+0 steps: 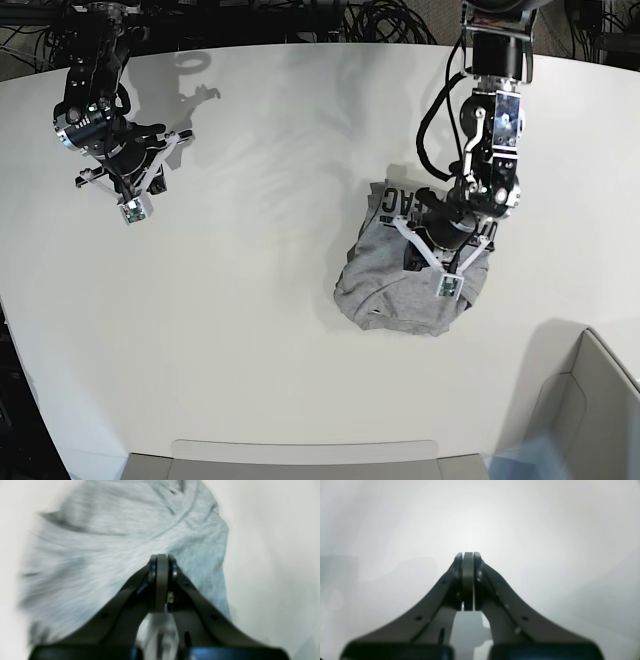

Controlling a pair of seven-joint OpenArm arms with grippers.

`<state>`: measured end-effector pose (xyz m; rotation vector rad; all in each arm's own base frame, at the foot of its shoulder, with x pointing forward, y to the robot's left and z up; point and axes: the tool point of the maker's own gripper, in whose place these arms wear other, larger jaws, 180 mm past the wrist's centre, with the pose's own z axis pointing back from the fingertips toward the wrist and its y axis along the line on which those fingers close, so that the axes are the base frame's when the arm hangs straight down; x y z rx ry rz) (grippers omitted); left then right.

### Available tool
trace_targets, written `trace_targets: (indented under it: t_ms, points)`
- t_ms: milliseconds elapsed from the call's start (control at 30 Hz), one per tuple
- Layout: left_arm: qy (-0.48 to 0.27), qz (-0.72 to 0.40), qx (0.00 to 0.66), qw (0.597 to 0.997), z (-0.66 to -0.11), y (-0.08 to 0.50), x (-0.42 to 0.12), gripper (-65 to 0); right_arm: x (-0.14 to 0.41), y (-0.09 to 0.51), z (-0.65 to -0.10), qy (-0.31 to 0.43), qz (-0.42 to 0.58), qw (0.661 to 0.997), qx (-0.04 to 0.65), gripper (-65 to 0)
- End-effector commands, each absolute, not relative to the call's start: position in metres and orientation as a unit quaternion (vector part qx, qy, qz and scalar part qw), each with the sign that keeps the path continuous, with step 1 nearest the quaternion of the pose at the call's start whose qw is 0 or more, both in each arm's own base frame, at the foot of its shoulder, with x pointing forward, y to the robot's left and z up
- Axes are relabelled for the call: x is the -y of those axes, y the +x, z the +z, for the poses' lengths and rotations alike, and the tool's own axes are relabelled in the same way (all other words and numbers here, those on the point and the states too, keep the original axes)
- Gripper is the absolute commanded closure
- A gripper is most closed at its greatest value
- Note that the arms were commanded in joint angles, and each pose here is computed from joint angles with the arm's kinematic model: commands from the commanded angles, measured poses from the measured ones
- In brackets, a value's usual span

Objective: Fold the T-shirt properly
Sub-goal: 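Grasp the folded bundle with the left gripper and drag it toward the bin corner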

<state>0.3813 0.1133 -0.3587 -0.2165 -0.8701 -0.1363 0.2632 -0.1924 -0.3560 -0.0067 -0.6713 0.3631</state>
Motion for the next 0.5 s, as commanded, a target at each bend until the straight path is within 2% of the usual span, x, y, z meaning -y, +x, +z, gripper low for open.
trace_targets:
  t_ms: [0, 267, 467]
  points:
    - [-0.095, -0.060, 0.442, 0.890, -0.346, 0.401, -0.123, 0.0, 0.191, 0.268, -0.344, -0.004, 0.184, 0.919, 0.348, 0.0]
    - [-0.080, -0.010, 0.358, 0.930, -0.429, 0.396, -0.155, 0.0, 0.191, 0.263, -0.346, -0.006, 0.187, 0.920, 0.345, 0.0]
    - [-0.015, 0.023, 0.336, 0.941, -0.444, 0.372, -0.239, 0.0, 0.191, 0.264, -0.345, -0.005, 0.186, 0.920, 0.346, 0.0]
